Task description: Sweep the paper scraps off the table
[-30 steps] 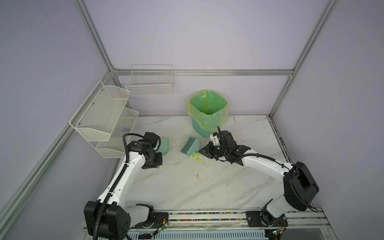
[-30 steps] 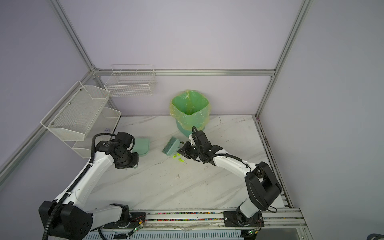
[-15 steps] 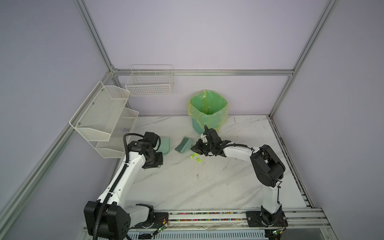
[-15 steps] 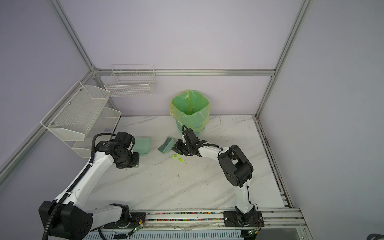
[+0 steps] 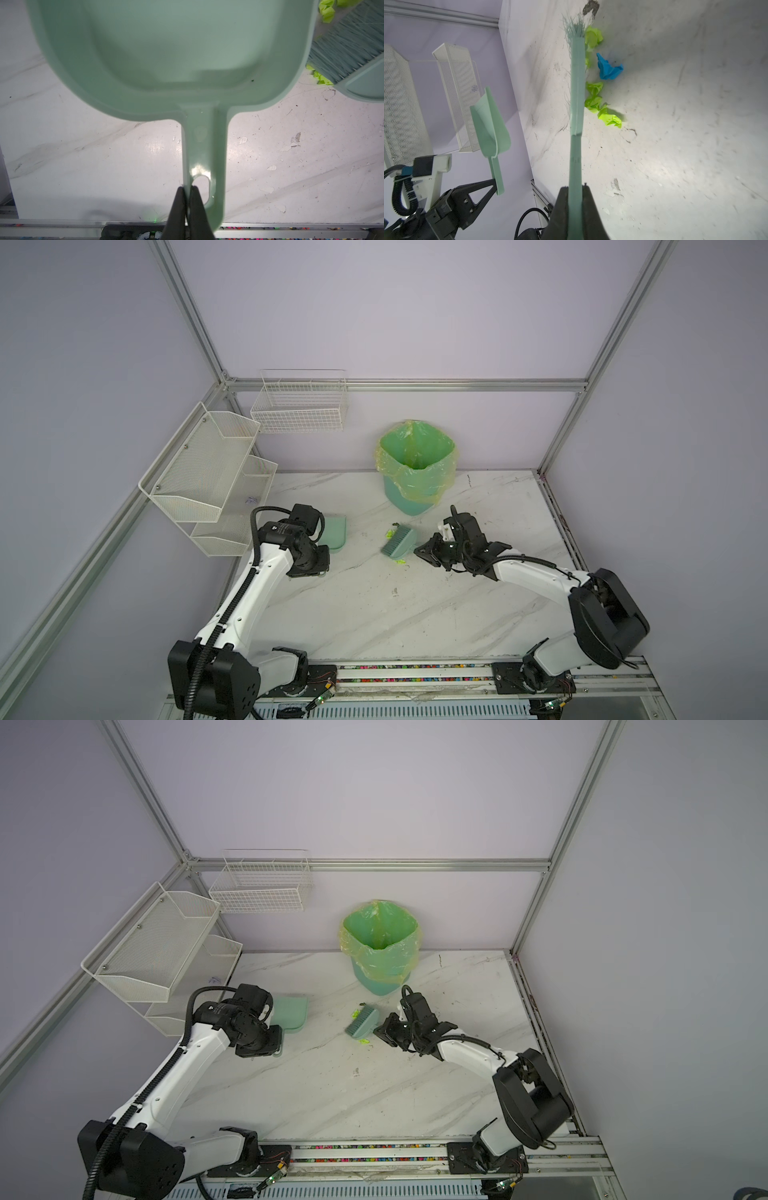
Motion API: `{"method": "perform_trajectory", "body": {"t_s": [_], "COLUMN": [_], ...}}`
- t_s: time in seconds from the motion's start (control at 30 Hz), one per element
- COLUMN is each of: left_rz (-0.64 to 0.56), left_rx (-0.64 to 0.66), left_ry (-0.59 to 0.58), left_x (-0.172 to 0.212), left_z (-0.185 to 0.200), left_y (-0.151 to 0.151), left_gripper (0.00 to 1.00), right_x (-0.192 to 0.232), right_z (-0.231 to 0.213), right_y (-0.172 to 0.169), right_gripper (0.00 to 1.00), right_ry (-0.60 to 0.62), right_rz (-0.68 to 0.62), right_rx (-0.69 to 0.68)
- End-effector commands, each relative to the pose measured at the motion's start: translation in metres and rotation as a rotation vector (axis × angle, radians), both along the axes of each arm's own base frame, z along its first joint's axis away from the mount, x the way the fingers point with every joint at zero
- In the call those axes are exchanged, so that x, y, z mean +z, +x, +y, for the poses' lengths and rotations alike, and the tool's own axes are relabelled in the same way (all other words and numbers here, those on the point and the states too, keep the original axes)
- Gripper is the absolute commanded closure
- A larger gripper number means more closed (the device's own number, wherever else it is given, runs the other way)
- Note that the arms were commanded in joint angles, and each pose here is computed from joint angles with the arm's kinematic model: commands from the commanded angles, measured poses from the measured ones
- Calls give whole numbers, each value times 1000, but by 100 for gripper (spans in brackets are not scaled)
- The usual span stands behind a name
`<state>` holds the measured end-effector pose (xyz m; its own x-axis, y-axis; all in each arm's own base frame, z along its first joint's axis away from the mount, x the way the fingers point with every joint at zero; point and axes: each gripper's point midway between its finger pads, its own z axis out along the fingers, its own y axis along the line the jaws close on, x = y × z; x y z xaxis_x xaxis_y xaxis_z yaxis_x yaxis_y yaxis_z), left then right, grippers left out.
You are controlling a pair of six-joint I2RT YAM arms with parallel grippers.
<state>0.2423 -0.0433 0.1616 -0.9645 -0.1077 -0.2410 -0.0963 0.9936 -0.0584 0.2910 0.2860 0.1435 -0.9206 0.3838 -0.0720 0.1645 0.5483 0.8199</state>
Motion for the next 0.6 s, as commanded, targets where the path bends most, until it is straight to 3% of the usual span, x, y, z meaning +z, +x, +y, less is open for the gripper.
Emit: {"method": "perform_trajectory", "body": {"t_s": [0.0, 0.17, 0.57], "left_rz": [5, 13, 104], "left_rx": [-41, -79, -177], "left_ry": [-23, -35, -36], "left_x": [-1, 0, -8], "left_z": [-13, -32, -58], "left_y": [0, -8, -50], "left_gripper": [100, 100, 100], "right_x": [40, 99, 77], "right_z": [-12, -16, -70], "right_y": [-3, 0, 14], "right_gripper": [100, 100, 100], "right_ry": [6, -31, -645], "right_rz": [-79, -211, -278], "right_rx": [-35, -2, 171]}}
